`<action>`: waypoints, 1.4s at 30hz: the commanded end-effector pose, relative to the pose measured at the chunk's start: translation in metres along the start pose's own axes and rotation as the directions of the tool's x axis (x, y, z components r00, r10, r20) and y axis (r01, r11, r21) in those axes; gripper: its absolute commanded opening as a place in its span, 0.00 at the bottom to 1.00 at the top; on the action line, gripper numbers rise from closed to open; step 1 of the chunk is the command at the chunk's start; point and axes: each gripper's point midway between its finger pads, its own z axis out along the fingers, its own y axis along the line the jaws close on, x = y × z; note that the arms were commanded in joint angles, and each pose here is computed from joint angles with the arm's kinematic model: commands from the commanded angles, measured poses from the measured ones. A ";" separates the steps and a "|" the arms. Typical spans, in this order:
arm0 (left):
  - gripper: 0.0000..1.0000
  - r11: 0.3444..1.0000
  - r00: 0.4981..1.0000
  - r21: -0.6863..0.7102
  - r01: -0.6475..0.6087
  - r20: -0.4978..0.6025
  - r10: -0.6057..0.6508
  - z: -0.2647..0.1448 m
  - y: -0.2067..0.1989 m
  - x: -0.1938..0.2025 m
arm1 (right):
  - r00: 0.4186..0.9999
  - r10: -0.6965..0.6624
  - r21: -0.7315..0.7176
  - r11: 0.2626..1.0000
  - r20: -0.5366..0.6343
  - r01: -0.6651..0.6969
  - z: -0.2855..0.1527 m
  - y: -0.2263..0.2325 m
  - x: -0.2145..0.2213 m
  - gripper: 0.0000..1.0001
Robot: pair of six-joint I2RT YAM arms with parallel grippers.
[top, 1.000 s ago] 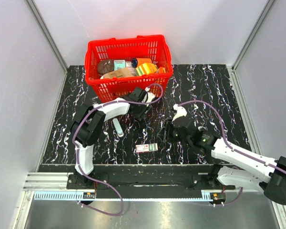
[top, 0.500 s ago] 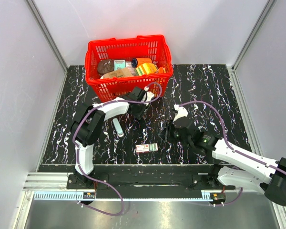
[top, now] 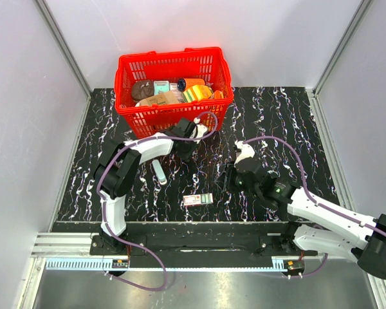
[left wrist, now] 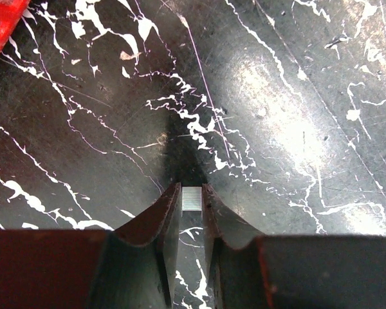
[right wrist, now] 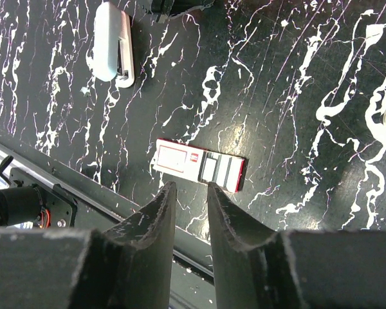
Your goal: Unload the staples from the stapler
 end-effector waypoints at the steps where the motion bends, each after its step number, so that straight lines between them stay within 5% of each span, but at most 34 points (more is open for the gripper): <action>1: 0.20 1.000 1.000 -0.009 0.009 -0.028 -0.009 -0.009 0.003 0.014 | 0.999 0.004 -0.017 1.000 0.032 -0.004 -0.004 0.004 -0.010 0.31; 13: 0.11 0.997 1.000 0.074 0.010 0.020 -0.011 -0.043 -0.012 -0.007 | 0.999 0.001 -0.027 1.000 0.037 0.000 -0.005 0.008 -0.014 0.31; 23: 0.12 0.951 0.955 0.310 -0.003 0.284 -0.089 -0.169 -0.049 -0.087 | 0.996 -0.004 -0.144 0.989 0.091 0.017 -0.013 0.040 -0.039 0.33; 29: 0.16 0.787 0.866 0.614 -0.065 0.426 -0.261 -0.268 -0.079 -0.129 | 0.975 0.040 -0.350 0.936 0.219 0.041 -0.037 0.088 -0.077 0.50; 36: 0.17 0.499 0.823 0.865 -0.061 0.326 -0.466 -0.326 -0.099 -0.139 | 0.923 0.109 -0.538 0.835 0.369 0.117 -0.086 0.132 -0.121 0.55; 42: 0.17 0.357 0.809 0.933 -0.041 0.240 -0.537 -0.344 -0.107 -0.133 | 0.901 0.143 -0.623 0.766 0.410 0.162 -0.108 0.157 -0.138 0.56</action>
